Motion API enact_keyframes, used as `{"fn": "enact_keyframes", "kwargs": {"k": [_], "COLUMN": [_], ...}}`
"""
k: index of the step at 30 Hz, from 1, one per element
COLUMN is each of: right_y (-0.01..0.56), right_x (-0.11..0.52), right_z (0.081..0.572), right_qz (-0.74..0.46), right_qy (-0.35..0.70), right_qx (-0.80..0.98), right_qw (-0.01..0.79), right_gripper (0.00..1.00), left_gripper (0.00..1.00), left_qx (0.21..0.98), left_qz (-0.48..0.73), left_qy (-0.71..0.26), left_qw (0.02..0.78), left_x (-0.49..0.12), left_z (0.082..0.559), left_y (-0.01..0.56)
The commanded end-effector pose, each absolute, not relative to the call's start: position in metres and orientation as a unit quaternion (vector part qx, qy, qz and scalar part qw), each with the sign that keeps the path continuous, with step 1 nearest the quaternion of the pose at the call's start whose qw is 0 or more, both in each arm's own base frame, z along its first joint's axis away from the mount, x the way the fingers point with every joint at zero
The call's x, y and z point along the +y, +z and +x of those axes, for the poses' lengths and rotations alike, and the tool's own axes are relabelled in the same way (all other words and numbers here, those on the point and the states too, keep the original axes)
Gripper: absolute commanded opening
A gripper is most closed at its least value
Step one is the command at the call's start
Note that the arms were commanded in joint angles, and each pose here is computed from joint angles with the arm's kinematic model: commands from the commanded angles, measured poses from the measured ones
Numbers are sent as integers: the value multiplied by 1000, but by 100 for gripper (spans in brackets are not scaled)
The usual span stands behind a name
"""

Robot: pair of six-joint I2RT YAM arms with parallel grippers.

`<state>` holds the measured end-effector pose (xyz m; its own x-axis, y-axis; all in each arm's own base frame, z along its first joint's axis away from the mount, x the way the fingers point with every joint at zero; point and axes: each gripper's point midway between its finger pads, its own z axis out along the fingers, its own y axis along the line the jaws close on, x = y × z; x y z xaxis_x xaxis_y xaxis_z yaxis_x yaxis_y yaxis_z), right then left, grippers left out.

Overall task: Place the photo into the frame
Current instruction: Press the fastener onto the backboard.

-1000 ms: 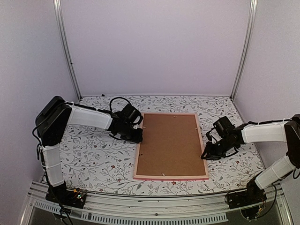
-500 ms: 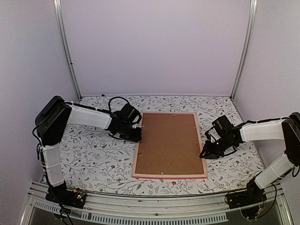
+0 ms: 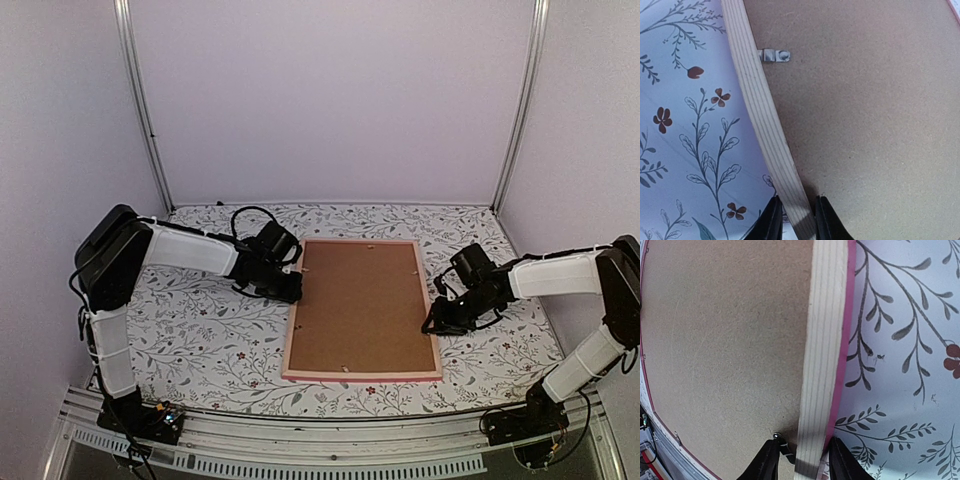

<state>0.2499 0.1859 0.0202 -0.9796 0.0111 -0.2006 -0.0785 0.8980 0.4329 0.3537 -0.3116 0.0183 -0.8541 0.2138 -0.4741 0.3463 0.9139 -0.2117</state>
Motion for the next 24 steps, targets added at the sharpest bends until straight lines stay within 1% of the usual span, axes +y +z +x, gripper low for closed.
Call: {"fn": "enact_keyframes", "kwargs": {"k": [1, 5, 12, 19, 24], "right_y": [20, 14, 3, -2, 4], "right_x": [180, 177, 173, 177, 182], "right_z": [266, 265, 261, 260, 264], "right_qz": [-45, -55, -64, -80, -98], "right_qy": [194, 182, 170, 179, 200], "right_qx": [971, 974, 976, 974, 968], "right_qw": [130, 127, 119, 116, 117], "right_gripper": [33, 28, 26, 26, 22], "left_gripper": [23, 23, 23, 22, 22], "left_qx": [957, 958, 958, 959, 958], "left_qz": [168, 168, 168, 167, 168], "left_qy": [-141, -140, -138, -138, -139], "left_qw": [190, 188, 186, 184, 184], "left_x": [-309, -308, -307, -307, -307], "left_z": [336, 336, 336, 335, 334], "left_y": [-7, -7, -9, -11, -11]}}
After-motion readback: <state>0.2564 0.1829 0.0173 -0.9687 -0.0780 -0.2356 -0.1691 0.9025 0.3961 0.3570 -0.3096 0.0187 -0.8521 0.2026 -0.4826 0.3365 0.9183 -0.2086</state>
